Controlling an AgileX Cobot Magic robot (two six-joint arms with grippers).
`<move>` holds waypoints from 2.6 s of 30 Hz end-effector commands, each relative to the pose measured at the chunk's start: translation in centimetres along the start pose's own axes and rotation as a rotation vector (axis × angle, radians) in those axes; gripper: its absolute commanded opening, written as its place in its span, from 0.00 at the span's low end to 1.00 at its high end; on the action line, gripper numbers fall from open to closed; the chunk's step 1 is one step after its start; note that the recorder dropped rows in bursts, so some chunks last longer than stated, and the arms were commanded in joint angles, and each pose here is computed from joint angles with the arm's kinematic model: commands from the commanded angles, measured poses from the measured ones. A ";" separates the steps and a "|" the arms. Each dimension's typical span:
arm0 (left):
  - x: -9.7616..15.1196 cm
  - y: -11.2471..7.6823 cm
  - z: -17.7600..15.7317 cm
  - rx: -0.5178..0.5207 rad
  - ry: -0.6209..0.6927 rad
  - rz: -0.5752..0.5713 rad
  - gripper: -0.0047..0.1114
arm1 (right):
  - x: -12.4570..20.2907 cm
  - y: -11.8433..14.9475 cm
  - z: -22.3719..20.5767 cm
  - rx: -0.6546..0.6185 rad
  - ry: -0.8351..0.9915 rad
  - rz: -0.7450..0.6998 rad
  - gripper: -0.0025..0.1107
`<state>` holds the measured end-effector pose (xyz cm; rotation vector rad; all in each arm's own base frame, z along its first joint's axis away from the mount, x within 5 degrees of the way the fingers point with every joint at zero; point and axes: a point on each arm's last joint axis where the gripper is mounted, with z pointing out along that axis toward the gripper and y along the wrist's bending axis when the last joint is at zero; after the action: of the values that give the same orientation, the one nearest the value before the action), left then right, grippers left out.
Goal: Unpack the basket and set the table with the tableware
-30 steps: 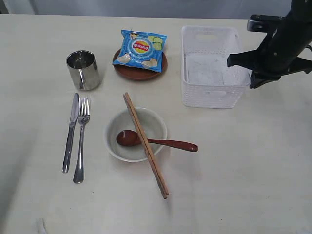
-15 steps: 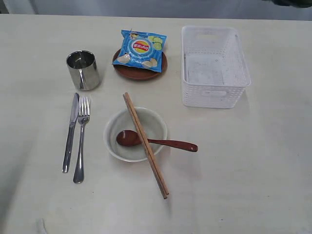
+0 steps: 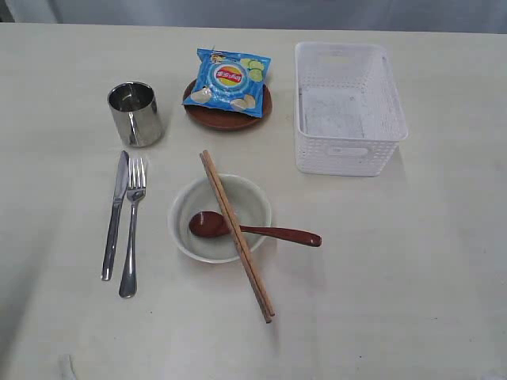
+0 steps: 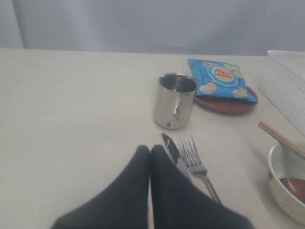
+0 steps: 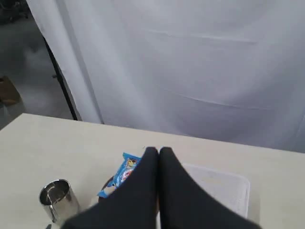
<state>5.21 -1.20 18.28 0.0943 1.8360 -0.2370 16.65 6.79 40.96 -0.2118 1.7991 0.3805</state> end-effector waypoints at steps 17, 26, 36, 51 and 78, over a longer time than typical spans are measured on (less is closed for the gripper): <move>0.1 0.0 0.0 0.004 -0.002 0.005 0.04 | -1.0 -0.2 -10.2 0.006 -0.260 -0.087 0.02; 0.1 0.0 0.0 0.004 -0.002 0.005 0.04 | 6.3 -2.3 -9.1 0.140 -0.133 -0.304 0.02; 0.1 0.0 0.0 0.004 -0.002 0.005 0.04 | 13.1 -4.0 -7.0 0.222 -0.110 -0.090 0.02; 0.1 0.0 0.0 0.004 -0.002 0.005 0.04 | 20.1 -5.2 -9.0 0.344 -0.201 -0.006 0.02; 0.1 0.0 0.0 0.004 -0.002 0.005 0.04 | 24.4 -5.8 -7.6 0.346 -0.005 -0.041 0.02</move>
<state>5.21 -1.20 18.28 0.0943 1.8360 -0.2370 5.42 0.05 18.42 -0.0106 1.8165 0.0484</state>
